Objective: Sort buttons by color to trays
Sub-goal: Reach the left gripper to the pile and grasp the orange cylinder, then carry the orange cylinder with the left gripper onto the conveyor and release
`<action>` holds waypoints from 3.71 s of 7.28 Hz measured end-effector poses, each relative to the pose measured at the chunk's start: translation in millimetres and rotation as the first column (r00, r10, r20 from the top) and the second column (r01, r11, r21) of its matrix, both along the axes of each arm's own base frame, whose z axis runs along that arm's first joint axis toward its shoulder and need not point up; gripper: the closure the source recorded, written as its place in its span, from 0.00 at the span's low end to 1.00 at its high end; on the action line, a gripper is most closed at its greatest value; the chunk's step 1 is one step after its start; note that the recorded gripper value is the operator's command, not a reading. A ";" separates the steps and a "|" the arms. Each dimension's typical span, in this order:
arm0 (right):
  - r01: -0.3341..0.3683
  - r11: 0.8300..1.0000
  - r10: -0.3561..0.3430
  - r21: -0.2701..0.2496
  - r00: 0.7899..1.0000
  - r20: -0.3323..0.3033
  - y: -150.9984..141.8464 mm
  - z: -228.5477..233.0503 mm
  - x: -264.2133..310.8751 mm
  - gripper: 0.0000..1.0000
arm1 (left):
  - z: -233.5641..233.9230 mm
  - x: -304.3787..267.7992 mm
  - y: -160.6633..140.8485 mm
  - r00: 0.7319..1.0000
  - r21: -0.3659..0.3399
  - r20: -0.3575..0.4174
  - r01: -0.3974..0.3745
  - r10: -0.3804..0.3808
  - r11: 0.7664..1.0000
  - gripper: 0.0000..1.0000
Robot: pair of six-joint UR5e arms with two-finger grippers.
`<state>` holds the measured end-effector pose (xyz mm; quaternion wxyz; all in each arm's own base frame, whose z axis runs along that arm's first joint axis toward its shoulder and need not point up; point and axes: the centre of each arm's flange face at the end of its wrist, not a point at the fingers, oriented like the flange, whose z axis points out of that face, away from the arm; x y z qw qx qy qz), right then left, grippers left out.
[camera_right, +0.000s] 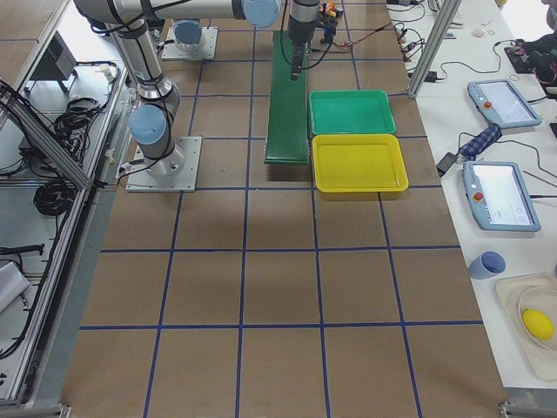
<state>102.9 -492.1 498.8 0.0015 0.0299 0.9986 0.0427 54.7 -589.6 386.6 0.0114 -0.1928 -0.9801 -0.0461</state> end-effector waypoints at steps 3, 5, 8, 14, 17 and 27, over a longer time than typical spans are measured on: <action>0.002 1.000 -0.002 0.000 1.000 0.000 -0.1 -0.1 -0.1 0.00 | -95.7 51.7 -26.8 0.942 -0.037 -0.016 0.334 -0.335 0.942 0.00; 0.001 1.000 -0.001 0.001 1.000 0.000 -0.3 -0.4 -0.2 0.00 | -143.9 76.7 -15.1 0.878 -0.046 -0.061 0.473 -0.475 0.880 0.10; 0.001 1.000 -0.001 0.001 1.000 0.000 -0.4 -0.5 -0.1 0.00 | -171.2 86.6 4.5 0.776 -0.042 -0.099 0.622 -0.622 0.782 0.00; -0.001 1.000 0.001 0.000 1.000 0.000 -0.5 0.1 -0.1 0.00 | -209.1 95.5 6.3 0.767 -0.027 -0.081 0.636 -0.636 0.771 0.89; -0.001 1.000 0.001 -0.003 1.000 0.000 -0.2 1.2 -0.1 0.00 | -208.3 89.6 9.3 0.761 -0.049 -0.019 0.647 -0.649 0.761 1.00; 0.001 1.000 -0.001 0.000 1.000 0.000 -0.5 0.2 -0.2 0.00 | -107.9 -122.1 84.7 0.602 -0.088 -0.119 0.786 -0.789 0.612 0.86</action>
